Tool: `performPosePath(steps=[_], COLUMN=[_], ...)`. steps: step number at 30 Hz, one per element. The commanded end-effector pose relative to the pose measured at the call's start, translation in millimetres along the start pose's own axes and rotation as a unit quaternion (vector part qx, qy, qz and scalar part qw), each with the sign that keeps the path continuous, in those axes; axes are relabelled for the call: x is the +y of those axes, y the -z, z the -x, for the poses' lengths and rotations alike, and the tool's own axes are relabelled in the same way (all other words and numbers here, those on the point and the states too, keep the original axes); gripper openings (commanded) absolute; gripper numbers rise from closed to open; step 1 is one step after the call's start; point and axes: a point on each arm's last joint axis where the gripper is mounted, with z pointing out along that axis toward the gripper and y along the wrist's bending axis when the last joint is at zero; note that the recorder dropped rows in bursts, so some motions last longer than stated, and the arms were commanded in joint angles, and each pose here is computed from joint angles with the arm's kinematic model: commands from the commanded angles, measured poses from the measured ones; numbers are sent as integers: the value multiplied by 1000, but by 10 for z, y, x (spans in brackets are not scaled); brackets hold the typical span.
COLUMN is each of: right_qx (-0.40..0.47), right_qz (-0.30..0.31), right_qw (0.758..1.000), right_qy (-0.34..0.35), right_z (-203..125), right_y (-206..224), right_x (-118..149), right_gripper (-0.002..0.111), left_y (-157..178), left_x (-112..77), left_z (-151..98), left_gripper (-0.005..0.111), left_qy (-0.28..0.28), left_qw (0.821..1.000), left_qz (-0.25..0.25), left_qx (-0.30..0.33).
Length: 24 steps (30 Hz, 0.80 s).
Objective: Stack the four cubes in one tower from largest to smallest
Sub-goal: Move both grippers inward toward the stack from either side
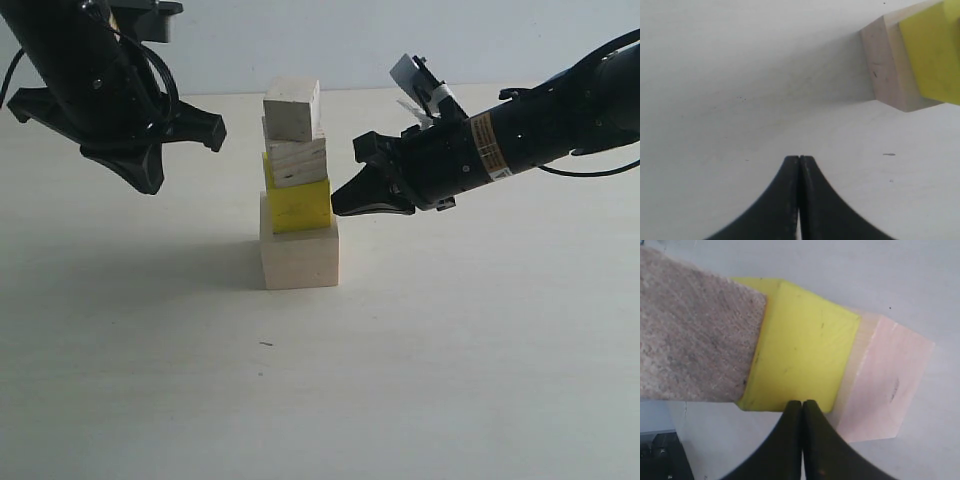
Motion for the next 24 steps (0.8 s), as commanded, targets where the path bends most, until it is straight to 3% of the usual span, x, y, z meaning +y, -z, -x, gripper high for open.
performPosePath(steps=[1,24], right_qx=[-4,7], right_qz=[-1,21], right_qw=[1000,1000], right_qy=[7,7], right_z=[21,0], right_y=[-3,-2], right_x=[10,50], right_gripper=[0,0], left_y=[-10,-10], left_x=[-1,-1], left_z=[-2,-2], left_gripper=[0,0], left_qy=[-1,-2], left_qw=[1000,1000], left_qz=[-4,-4], left_qx=[2,3])
